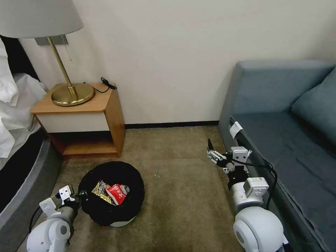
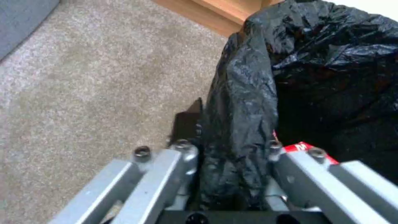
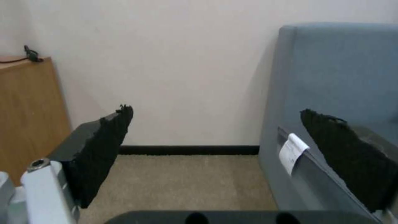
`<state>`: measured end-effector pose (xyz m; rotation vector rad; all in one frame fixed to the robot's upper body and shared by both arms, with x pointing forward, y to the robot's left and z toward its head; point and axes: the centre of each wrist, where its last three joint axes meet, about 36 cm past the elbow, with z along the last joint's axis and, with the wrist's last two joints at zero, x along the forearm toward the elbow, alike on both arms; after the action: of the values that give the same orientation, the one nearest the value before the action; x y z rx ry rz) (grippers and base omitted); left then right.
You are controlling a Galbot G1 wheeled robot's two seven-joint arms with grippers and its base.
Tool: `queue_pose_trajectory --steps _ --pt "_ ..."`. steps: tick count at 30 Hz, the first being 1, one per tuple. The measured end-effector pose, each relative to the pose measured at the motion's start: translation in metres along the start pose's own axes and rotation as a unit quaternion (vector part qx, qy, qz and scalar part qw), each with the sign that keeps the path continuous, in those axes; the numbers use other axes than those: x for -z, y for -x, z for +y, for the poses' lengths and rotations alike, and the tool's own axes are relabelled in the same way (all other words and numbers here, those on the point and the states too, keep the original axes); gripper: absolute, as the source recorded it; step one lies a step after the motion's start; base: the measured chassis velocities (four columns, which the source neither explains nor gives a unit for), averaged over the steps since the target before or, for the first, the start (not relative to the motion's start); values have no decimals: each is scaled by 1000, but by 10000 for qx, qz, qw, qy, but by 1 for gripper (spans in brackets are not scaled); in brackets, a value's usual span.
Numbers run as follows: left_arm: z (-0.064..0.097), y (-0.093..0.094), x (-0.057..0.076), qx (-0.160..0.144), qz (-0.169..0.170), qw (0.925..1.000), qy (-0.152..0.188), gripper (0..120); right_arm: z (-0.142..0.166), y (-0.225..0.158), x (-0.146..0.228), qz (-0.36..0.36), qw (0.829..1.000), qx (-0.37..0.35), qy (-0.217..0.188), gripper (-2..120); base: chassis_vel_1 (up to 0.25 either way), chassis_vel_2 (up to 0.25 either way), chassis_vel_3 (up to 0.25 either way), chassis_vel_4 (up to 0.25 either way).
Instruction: Pick up the trash bin, then pick up the garbage on the floor and place it into the trash bin.
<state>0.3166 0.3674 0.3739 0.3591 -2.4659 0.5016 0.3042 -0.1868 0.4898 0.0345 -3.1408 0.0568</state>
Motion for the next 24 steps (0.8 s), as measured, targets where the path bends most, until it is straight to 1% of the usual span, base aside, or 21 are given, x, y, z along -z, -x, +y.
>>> queue_pose_trajectory --steps 1,3,4,5,7,8,10,11,12,15,16,17,18,19,20,22,23,24 --pt "0 0 0 0 0 10000 0 25 0 0 0 0 10000 0 0 100 0 0 0 0" --pt "0 -4 2 -11 -104 9999 93 34 0 0 0 -5 10000 -1 -4 100 0 0 0 0" --pt "-1 -8 6 -27 -225 9996 159 38 0 0 0 -7 10000 -1 -4 100 0 0 0 0" --pt "-1 -8 6 -27 -225 9996 159 38 0 0 0 -7 10000 -1 -4 100 0 0 0 0" --pt "-3 -14 12 -38 -406 9989 247 47 0 0 0 -14 10000 -3 1 100 0 0 0 0" --pt "-3 -14 12 -38 -406 9989 247 47 0 0 0 -14 10000 -3 1 100 0 0 0 0" --pt "-4 -19 16 -70 -550 9980 310 58 0 -1 1 -18 10000 -6 9 100 0 0 0 0" --pt "-4 -20 17 -88 -599 9977 319 62 0 -1 1 -21 10000 -8 12 100 0 0 0 0" --pt "-4 -20 17 -88 -599 9977 319 62 0 -1 1 -21 10000 -8 12 100 0 0 0 0" --pt "-5 -25 19 -143 -747 9964 366 77 0 -3 2 -28 10000 -20 26 100 0 0 0 0" --pt "-5 -25 19 -143 -747 9964 366 77 0 -3 2 -28 10000 -20 26 100 0 0 0 0" --pt "-5 -27 20 -149 -807 9958 395 82 0 -3 2 -28 10000 -22 32 100 0 0 0 0" --pt "-6 -30 22 -150 -929 9945 462 89 0 -4 2 -28 10000 -28 37 100 0 0 0 0" --pt "-6 -32 23 -168 -1022 9933 506 92 -1 -4 2 -26 10000 -33 40 100 0 0 0 0" --pt "-6 -32 23 -168 -1022 9933 506 92 -1 -4 2 -26 10000 -33 40 100 0 0 0 0" --pt "-9 -39 29 -246 -1424 9873 654 101 -1 -5 3 -41 10000 -43 59 100 0 0 0 0" --pt "-9 -39 29 -246 -1424 9873 654 101 -1 -5 3 -41 10000 -43 59 100 0 0 0 0" --pt "-10 -42 31 -277 -1600 9841 716 103 0 -5 3 -47 10000 -45 71 100 0 0 0 0"
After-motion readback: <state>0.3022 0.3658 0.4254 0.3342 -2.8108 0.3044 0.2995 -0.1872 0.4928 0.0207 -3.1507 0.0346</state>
